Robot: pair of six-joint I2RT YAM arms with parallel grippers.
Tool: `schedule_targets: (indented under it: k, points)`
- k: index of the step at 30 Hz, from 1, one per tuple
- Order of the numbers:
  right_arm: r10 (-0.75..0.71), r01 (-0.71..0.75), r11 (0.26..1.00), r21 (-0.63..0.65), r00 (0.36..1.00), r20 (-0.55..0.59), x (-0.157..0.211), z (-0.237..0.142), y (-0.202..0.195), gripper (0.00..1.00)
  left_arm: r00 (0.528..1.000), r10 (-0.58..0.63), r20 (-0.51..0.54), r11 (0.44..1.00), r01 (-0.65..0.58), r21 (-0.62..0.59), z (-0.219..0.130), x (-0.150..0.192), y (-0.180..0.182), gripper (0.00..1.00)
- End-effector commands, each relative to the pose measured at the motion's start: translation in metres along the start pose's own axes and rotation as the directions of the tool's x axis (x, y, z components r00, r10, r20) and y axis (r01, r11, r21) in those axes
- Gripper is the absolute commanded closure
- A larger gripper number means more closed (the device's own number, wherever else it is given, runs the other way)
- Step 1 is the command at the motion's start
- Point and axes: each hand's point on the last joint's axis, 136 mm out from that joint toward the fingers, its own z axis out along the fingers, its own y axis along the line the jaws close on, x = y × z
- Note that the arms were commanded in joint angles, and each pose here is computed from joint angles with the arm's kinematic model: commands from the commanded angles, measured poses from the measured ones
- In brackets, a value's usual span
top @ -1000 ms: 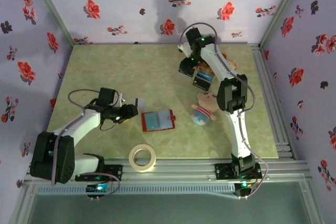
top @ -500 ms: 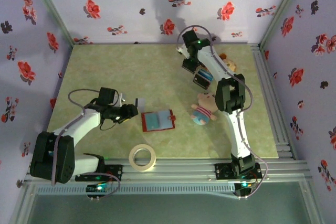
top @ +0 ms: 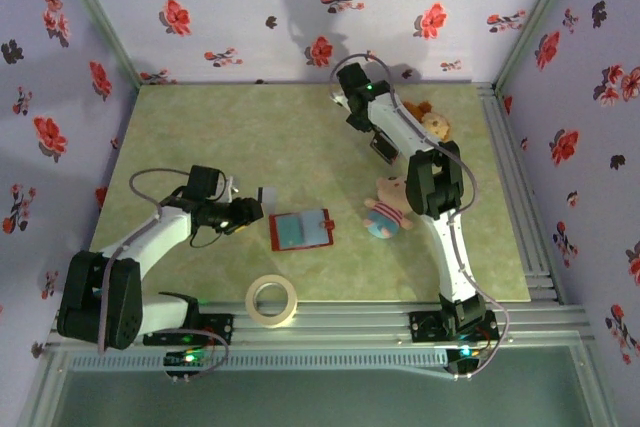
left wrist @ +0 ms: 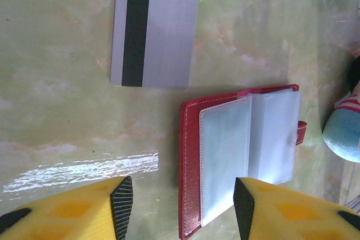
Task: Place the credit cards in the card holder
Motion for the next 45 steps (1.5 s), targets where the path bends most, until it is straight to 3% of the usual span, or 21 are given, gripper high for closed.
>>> schedule_targets:
  k: [1,9,11,15,30,45]
  points:
    - [0.002,-0.003,0.997,0.072,1.000,0.008,-0.001,-0.015,-0.018,0.67,1.000,0.023,-0.007,1.000,-0.023,-0.009,-0.001,0.000,-0.002,0.46]
    - [-0.004,0.004,0.994,0.108,1.000,0.001,0.000,-0.014,-0.021,0.68,1.000,0.021,-0.016,1.000,-0.021,-0.014,0.000,0.002,0.000,0.46]
    - [-0.013,0.014,0.989,0.146,1.000,-0.005,0.000,-0.015,-0.025,0.61,1.000,0.020,-0.012,1.000,-0.020,-0.013,-0.001,0.002,0.000,0.46]
    - [-0.015,0.017,0.981,0.193,1.000,-0.013,0.000,-0.016,-0.032,0.59,1.000,0.022,-0.010,1.000,-0.022,-0.012,0.000,0.001,0.000,0.46]
    - [-0.018,0.021,0.976,0.215,1.000,-0.016,0.000,-0.021,-0.038,0.90,1.000,0.024,-0.007,1.000,-0.024,-0.017,-0.001,0.001,0.000,0.46]
    - [0.004,-0.003,0.988,0.154,1.000,-0.005,0.001,-0.028,-0.032,1.00,1.000,0.028,-0.004,0.999,-0.028,-0.016,-0.003,0.001,-0.001,0.46]
